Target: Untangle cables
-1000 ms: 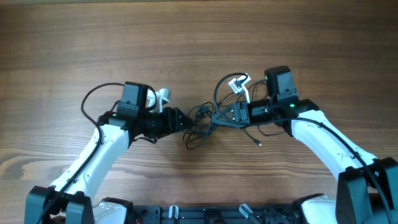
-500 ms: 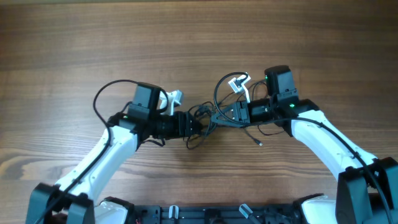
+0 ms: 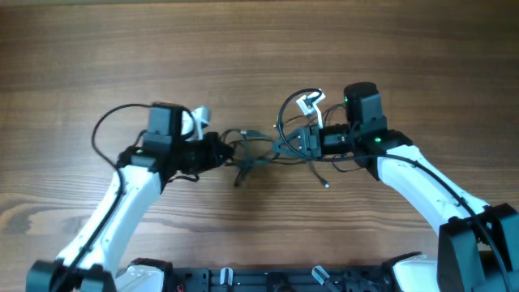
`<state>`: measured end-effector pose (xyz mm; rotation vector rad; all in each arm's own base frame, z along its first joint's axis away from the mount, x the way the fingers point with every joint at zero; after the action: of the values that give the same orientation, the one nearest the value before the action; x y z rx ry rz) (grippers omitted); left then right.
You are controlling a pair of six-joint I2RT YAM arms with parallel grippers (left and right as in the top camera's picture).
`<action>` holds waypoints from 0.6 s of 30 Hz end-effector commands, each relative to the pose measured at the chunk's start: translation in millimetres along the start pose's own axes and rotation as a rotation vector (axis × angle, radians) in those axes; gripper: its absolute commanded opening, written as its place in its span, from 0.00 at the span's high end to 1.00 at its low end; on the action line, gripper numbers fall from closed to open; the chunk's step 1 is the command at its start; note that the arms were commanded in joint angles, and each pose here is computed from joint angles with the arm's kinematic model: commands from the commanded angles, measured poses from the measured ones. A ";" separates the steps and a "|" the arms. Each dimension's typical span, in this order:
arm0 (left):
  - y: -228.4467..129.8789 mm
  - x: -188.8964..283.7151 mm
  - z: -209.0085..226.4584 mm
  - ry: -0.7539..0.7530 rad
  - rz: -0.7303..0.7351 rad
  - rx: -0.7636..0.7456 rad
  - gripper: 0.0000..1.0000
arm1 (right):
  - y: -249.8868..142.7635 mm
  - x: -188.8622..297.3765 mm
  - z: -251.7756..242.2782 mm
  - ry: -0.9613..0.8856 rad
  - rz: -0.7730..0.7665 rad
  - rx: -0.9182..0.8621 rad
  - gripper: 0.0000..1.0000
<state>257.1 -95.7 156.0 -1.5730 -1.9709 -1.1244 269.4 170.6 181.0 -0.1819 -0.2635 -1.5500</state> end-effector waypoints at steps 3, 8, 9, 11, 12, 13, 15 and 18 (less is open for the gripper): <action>2.3 38.2 -3.4 0.069 -0.154 -0.028 0.96 | 9.1 23.5 -50.4 -0.498 -0.330 -0.261 0.95; -5.1 52.9 -20.5 -0.005 -0.171 -0.058 0.96 | -1.7 24.5 -56.7 -0.554 -0.258 -0.207 0.48; -6.1 50.4 -20.3 -0.006 -0.157 -0.055 0.96 | -3.4 17.3 -44.6 -0.428 -0.176 -0.131 0.48; -8.0 44.5 -22.7 -0.013 -0.131 -0.062 0.96 | -5.8 9.7 -28.4 -0.277 -0.090 -0.034 0.48; -10.0 40.1 -25.4 -0.019 -0.111 -0.071 0.96 | -8.0 4.7 -22.3 -0.232 -0.057 0.011 0.49; -11.7 35.3 -28.3 -0.024 -0.092 -0.083 0.96 | -10.2 -0.4 -20.0 -0.228 -0.040 0.046 0.50; -14.5 25.8 -32.1 -0.019 -0.061 -0.103 0.96 | -15.6 -11.7 -16.2 -0.231 -0.005 0.125 0.53; -19.2 15.9 -36.3 -0.029 -0.016 -0.117 0.96 | -17.2 -21.7 -16.4 -0.284 -0.016 0.166 0.62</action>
<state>228.8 -108.7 188.9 -1.6186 -2.0046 -1.2540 255.2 180.6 155.0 -0.3239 -0.5465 -1.5266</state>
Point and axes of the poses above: each gripper's point midway between its finger pads, its own x axis back along the fingers, its own z axis along the line the jaws close on, y = z × x, the point moved 8 cm from there along x, back along the fingers, and after that the axes turned 15 degrees about -x, right-handed, at the moved point
